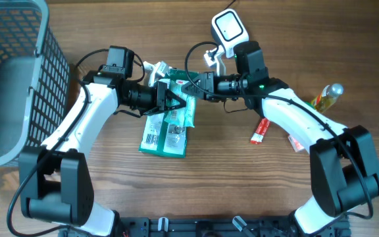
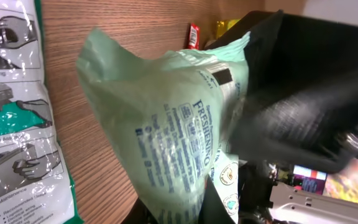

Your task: Scan the item barcode

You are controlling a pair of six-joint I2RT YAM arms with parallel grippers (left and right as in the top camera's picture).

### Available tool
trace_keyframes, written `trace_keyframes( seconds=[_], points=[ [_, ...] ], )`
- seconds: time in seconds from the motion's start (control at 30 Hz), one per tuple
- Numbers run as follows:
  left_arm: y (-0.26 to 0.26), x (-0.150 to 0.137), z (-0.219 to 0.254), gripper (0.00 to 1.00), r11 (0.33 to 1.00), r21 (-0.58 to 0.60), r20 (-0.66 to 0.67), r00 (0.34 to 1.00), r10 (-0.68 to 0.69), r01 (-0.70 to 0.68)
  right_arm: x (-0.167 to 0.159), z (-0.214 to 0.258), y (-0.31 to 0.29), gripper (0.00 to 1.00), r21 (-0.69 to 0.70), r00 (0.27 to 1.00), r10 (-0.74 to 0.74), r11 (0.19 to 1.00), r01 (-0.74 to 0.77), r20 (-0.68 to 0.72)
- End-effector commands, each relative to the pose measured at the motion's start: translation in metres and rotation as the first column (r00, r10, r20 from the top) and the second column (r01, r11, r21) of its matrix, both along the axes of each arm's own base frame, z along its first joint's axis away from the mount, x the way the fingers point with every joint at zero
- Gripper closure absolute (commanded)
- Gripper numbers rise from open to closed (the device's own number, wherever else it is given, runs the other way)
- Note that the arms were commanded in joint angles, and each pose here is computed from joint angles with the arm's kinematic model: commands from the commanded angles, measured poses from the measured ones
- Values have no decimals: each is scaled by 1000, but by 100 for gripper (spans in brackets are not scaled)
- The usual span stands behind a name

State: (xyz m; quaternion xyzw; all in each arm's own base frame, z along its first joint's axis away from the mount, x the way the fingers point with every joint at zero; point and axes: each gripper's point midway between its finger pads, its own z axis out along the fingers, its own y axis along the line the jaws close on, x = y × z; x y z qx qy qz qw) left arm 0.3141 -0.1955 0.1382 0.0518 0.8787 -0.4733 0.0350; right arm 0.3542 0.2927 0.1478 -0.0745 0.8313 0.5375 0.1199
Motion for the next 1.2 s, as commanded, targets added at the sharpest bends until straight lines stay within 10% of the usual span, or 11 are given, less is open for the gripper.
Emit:
trace_keyframes(
  seconds=[0.0,0.17,0.23,0.67,0.83,1.17],
  points=[
    [-8,-6,5,92,999,-13,39,998,-46,47,0,9,1,91,12,1000,0,1000,0,22],
    [0,-9,-6,45,998,62,10,999,-30,29,3,7,0,96,2,1000,-14,1000,14,28],
    [2,-11,-10,42,996,85,-3,1000,-25,26,3,7,0,96,2,1000,-14,1000,14,28],
    [7,-31,-14,62,990,107,-34,995,-89,92,2,9,1,96,13,1000,-7,1000,6,26],
    [8,-34,-14,96,990,109,-52,995,-88,93,2,12,0,96,28,1000,-4,1000,4,16],
    [36,-26,-42,72,941,333,-25,998,-59,64,1,12,0,96,27,1000,1,1000,-2,19]
  ],
)
